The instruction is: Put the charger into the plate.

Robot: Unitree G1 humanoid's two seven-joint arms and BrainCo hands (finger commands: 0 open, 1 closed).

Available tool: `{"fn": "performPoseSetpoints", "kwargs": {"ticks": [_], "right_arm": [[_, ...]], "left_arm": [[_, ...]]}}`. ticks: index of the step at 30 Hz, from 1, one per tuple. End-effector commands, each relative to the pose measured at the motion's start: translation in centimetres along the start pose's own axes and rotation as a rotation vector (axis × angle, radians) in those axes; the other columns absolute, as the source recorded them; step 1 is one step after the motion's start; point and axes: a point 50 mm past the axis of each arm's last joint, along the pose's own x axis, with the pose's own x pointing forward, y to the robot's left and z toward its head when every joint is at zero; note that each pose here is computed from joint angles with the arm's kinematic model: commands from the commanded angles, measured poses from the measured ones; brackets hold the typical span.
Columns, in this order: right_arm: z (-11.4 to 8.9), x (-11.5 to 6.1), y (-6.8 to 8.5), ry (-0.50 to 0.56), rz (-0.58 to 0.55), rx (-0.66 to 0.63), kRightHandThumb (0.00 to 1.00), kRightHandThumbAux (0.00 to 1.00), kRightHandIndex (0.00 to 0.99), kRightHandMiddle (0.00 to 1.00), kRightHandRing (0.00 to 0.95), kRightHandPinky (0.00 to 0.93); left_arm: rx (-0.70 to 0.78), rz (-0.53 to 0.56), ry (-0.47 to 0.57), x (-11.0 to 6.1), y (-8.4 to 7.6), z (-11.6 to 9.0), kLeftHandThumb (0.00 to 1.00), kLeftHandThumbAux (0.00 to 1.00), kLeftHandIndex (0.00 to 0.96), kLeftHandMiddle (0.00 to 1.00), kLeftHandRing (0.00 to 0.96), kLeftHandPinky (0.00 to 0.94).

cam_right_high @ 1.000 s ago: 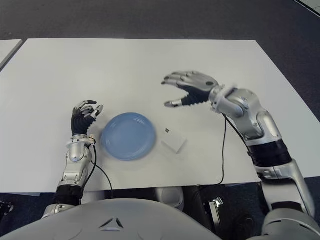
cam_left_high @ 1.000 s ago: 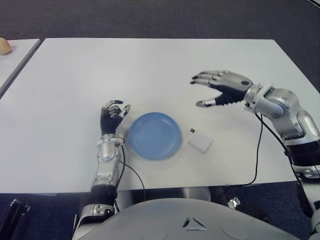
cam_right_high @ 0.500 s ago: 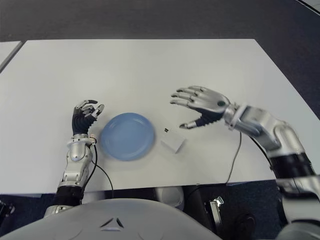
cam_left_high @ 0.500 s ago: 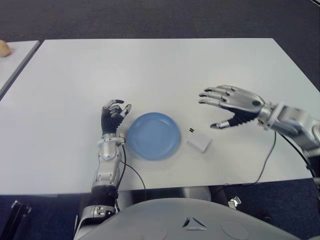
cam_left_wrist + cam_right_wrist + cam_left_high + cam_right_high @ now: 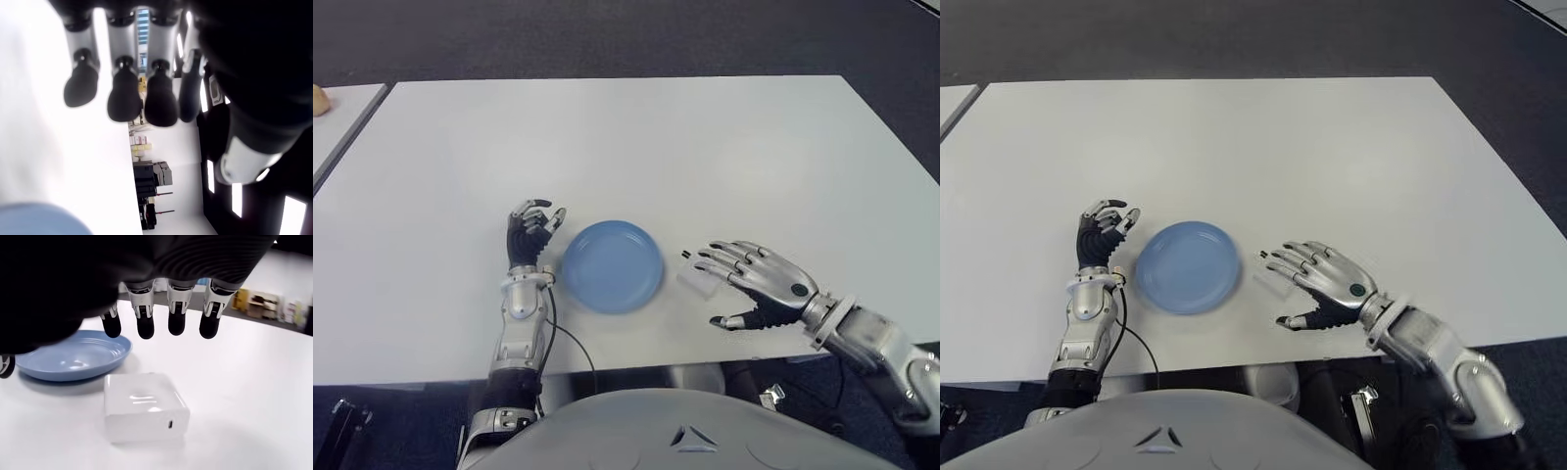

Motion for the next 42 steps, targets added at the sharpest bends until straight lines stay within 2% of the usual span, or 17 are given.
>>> {"fn": "performPoseSetpoints", "kwargs": {"ticks": [1, 13, 22, 29, 34, 42], "right_arm": [[-0.1, -0.3, -0.4, 0.100, 0.047, -0.012, 0.367, 0.220, 0.000, 0.000, 0.000, 0.000], [2.2, -1.0, 0.8, 0.199, 0.138, -0.018, 0.403, 0.220, 0.000, 0.000, 0.000, 0.000], [3.2, -1.2, 0.5, 0.305, 0.188, 0.047, 0.402, 0.215, 0.000, 0.000, 0.000, 0.000], [3.2, -1.2, 0.2, 0.347, 0.167, 0.069, 0.361, 0.228, 0.000, 0.000, 0.000, 0.000], [3.0, -1.0, 0.0, 0.364, 0.134, 0.067, 0.297, 0.275, 0.000, 0.000, 0.000, 0.000], [2.7, -0.7, 0.2, 0.365, 0.105, 0.012, 0.281, 0.300, 0.000, 0.000, 0.000, 0.000]], "left_arm": [[0.013, -0.005, -0.001, -0.2, -0.1, 0.0, 0.705, 0.721, 0.438, 0.782, 0.768, 0.752], [-0.018, -0.007, -0.021, -0.2, -0.1, 0.1, 0.706, 0.720, 0.439, 0.785, 0.768, 0.748], [-0.042, -0.004, -0.010, -0.1, -0.4, 0.1, 0.707, 0.719, 0.439, 0.783, 0.762, 0.747], [-0.048, -0.008, -0.008, -0.1, -0.6, 0.1, 0.707, 0.719, 0.440, 0.786, 0.765, 0.748], [-0.058, -0.009, -0.011, -0.1, -0.7, 0.1, 0.708, 0.719, 0.440, 0.783, 0.761, 0.746], [-0.081, -0.004, -0.006, -0.2, -0.7, 0.1, 0.708, 0.718, 0.440, 0.776, 0.753, 0.740]]}}
